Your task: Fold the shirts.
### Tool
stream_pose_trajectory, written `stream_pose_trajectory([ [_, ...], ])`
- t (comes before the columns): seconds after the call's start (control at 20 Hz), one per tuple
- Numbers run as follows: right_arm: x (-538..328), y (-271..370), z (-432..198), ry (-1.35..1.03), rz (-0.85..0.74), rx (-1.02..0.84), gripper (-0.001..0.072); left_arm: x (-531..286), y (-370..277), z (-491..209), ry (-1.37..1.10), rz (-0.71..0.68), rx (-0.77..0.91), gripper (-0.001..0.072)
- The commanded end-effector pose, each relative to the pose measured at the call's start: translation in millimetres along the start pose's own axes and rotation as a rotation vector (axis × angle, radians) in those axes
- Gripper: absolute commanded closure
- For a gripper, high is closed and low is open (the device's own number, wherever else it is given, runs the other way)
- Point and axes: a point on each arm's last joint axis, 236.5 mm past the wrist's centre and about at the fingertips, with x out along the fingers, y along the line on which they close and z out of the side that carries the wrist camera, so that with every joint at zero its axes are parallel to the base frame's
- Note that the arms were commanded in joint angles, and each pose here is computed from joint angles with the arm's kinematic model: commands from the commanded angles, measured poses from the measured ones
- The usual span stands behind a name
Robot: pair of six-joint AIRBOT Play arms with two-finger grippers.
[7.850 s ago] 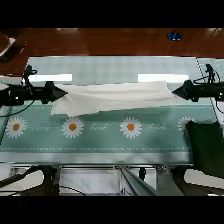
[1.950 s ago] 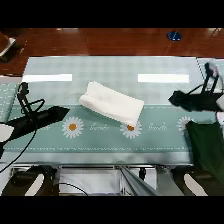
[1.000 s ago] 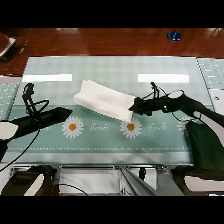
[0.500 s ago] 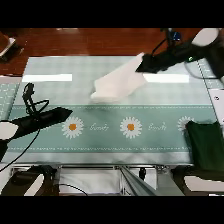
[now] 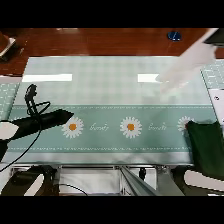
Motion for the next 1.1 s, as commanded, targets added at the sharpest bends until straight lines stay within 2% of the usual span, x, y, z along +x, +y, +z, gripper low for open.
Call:
stream_pose_trajectory([
  [0.0,-64.6,-66.1,-22.6,-0.025,-0.147,0.205,0.069,0.0,-0.6,-4.6,0.02,-0.003,0.002,0.0687],
  [0.3,-117.2,-131.5,-83.4,-0.082,-0.313,0.457,0.069,0.1,-0.4,-3.7,0.016,-0.002,0.003,0.0687],
  [0.6,-135.2,-191.7,-226.3,0.061,-0.653,0.749,0.069,0.1,0.4,2.6,-0.011,0.002,0.013,0.0687],
  [0.8,-146.6,-203.1,-304.8,0.132,-0.867,0.907,0.0689,-0.1,1.2,8.5,-0.036,0.005,0.013,0.0687],
  [0.85,-146.5,-204.3,-318.1,0.14,-0.904,0.935,0.0665,-0.1,1.5,10.3,-0.044,0.007,0.013,0.0687],
  [0.95,-133.3,-202.7,-341.9,0.207,-0.905,0.965,0.0347,-0.4,2.1,15.3,-0.065,0.01,0.013,0.0687],
  [1.0,-124.1,-201.0,-349.8,0.247,-0.882,0.972,0.0296,-0.5,2.4,17.2,-0.073,0.011,0.013,0.0688],
  [1.05,-119.6,-201.1,-354.0,0.267,-0.874,0.975,0.0297,-0.7,2.7,19.1,-0.081,0.012,0.013,0.0687],
])
